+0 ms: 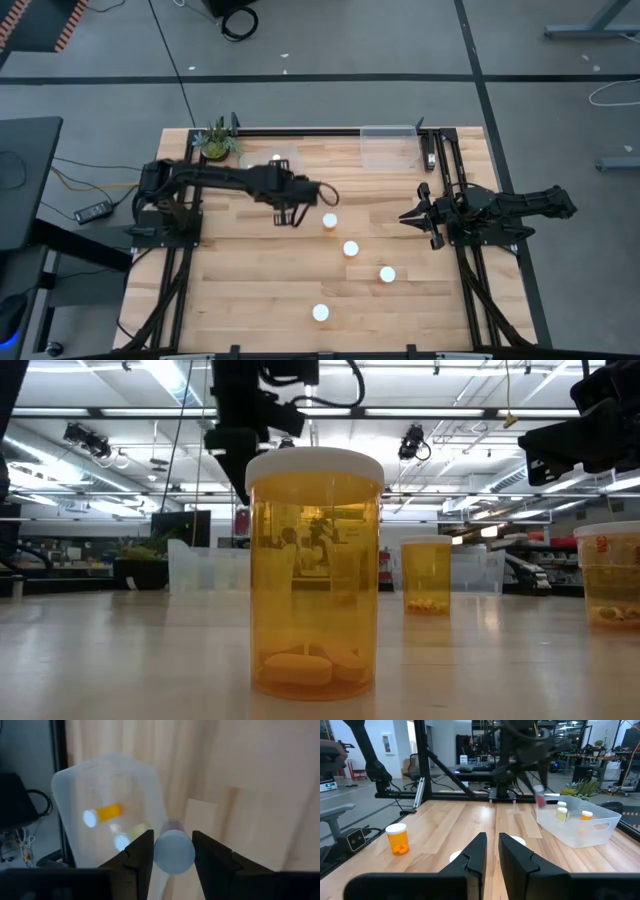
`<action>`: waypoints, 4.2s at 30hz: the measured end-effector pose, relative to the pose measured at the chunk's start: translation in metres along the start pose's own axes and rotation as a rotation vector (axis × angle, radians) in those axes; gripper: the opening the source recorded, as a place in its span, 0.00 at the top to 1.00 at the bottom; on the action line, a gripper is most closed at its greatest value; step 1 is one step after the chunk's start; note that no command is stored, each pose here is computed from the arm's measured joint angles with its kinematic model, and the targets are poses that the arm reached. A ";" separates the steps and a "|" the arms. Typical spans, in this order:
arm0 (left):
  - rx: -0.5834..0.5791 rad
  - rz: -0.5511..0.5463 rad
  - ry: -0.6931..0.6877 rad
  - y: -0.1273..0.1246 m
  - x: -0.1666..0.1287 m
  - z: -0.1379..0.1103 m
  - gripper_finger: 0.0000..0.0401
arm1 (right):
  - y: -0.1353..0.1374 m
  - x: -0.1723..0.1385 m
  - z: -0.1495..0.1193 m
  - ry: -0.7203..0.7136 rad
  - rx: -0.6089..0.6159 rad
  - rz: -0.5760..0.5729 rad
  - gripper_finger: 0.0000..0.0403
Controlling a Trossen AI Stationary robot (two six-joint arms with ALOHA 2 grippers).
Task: Pick and place medicine bottles into bin by pill shape (circle, oval)
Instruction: Put the small blue pill bottle into the left transparent bin, then put the large orange pill bottle into the right transparent bin
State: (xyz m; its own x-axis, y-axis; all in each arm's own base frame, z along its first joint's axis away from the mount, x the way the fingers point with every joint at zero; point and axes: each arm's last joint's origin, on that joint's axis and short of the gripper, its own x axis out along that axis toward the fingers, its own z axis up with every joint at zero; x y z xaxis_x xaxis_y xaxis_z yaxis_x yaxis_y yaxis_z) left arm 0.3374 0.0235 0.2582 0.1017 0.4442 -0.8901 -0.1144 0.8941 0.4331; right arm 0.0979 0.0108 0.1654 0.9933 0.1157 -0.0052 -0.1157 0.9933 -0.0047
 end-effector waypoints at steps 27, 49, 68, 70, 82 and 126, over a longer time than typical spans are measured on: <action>-0.189 -0.018 0.001 0.074 0.085 -0.016 0.65 | 0.000 0.000 0.000 0.001 0.000 0.000 0.86; -0.303 -0.076 -0.023 0.068 0.109 -0.027 0.54 | 0.000 0.000 0.000 0.001 0.000 0.000 0.86; -0.289 -0.052 -0.157 0.078 0.060 -0.034 0.45 | 0.000 0.000 0.000 0.001 0.000 0.000 0.86; -0.296 -0.100 -0.222 0.079 0.047 -0.035 0.48 | 0.000 0.000 0.000 0.001 0.000 0.000 0.86; -0.309 -0.152 -0.621 0.061 0.030 -0.086 0.62 | 0.000 0.000 0.000 0.002 0.000 0.000 0.86; -0.355 -0.118 -1.296 -0.008 0.052 -0.220 0.69 | 0.000 0.001 -0.001 0.011 0.000 0.000 0.86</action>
State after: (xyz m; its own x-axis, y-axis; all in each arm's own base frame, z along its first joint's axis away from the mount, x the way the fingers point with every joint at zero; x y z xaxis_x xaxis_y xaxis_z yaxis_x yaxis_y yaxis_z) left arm 0.1258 0.0264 0.1775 0.9590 0.2771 -0.0598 -0.2678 0.9548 0.1290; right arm 0.0986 0.0108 0.1644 0.9932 0.1153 -0.0166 -0.1154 0.9933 -0.0043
